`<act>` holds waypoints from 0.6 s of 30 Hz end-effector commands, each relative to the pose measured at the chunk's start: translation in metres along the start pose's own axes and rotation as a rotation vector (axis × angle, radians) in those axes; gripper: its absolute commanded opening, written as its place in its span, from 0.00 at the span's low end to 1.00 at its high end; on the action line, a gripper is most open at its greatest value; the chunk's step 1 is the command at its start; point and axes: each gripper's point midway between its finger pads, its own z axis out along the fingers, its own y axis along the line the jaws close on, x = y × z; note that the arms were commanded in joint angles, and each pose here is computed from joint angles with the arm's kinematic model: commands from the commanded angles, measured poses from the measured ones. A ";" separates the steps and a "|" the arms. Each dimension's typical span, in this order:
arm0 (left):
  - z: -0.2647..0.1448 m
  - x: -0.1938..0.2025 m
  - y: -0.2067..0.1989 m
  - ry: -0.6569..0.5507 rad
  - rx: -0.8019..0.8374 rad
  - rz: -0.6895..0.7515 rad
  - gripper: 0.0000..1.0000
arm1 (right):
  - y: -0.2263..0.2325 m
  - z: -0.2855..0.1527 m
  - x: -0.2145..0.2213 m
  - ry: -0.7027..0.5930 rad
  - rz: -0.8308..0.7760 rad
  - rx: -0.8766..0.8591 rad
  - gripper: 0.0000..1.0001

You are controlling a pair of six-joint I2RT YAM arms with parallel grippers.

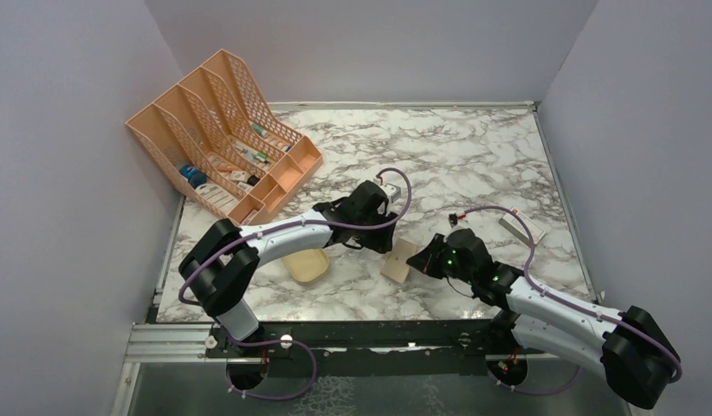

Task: Put the credit cards into the card holder
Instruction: Open the card holder at the center of the board.

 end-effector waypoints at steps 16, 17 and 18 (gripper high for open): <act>0.028 0.012 0.000 0.052 0.038 0.035 0.57 | 0.000 0.002 -0.004 -0.018 -0.045 0.007 0.01; 0.025 0.010 -0.005 0.047 0.057 0.027 0.57 | 0.000 0.002 -0.005 -0.018 -0.047 0.008 0.01; 0.022 0.008 -0.009 0.039 0.076 0.023 0.59 | 0.001 0.002 -0.005 -0.019 -0.050 0.009 0.01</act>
